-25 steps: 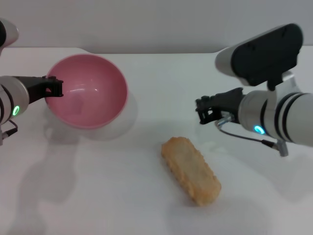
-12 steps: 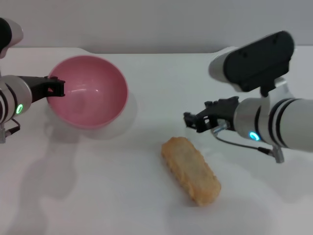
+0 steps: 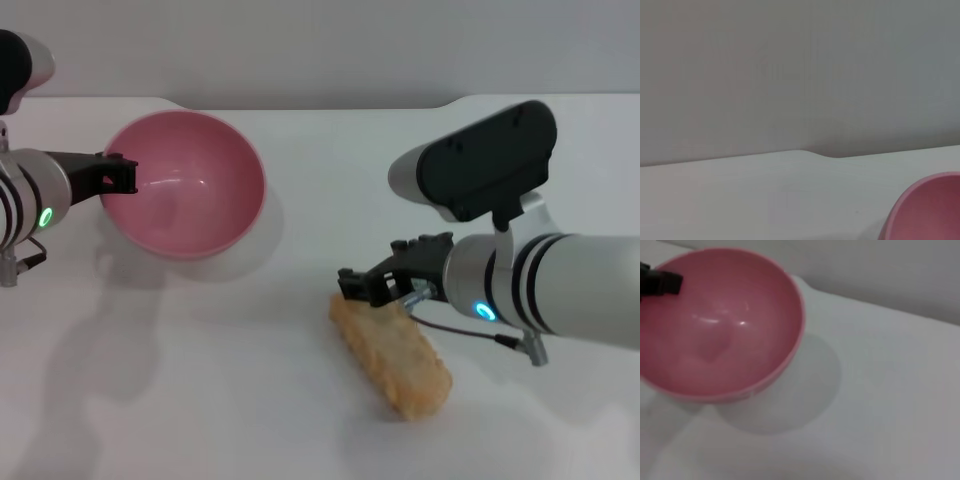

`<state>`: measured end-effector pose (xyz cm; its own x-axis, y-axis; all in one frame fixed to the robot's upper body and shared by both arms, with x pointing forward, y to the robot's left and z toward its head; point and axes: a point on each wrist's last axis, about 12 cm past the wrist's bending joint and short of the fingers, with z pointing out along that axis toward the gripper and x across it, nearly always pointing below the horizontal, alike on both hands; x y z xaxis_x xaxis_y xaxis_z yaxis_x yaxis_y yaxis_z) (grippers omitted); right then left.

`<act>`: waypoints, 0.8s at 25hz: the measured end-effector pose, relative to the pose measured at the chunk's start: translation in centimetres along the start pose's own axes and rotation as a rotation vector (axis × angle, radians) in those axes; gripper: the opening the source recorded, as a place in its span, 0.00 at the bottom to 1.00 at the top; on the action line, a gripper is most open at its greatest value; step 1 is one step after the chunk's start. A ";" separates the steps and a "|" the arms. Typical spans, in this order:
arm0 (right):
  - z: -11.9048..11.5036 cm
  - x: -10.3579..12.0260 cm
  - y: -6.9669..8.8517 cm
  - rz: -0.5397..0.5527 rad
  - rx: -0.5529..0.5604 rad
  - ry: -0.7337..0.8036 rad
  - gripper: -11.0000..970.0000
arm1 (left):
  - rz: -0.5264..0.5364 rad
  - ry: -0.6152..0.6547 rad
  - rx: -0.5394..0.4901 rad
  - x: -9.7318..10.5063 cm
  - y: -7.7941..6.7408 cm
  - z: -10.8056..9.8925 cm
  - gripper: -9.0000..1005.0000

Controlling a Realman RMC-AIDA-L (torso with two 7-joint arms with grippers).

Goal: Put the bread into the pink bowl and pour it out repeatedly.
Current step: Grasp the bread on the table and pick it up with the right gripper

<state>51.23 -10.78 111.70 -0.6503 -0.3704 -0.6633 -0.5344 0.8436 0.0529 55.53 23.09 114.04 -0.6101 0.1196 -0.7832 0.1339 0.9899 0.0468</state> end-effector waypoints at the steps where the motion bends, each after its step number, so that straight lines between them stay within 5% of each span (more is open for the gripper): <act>1: 0.2 0.2 0.1 0.003 -0.005 0.005 0.73 | 0.000 0.000 0.000 0.0 0.0 0.0 0.06; 20: 3.3 1.9 0.0 0.029 -0.028 0.106 0.76 | 0.025 -0.010 0.007 -0.7 -0.4 0.1 0.06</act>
<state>51.72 -10.23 107.98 -0.7186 -0.3858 -0.5786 -0.5279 0.8442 0.0928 55.97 22.59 114.47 -0.5988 0.1438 -0.7879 0.1551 0.9859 0.0621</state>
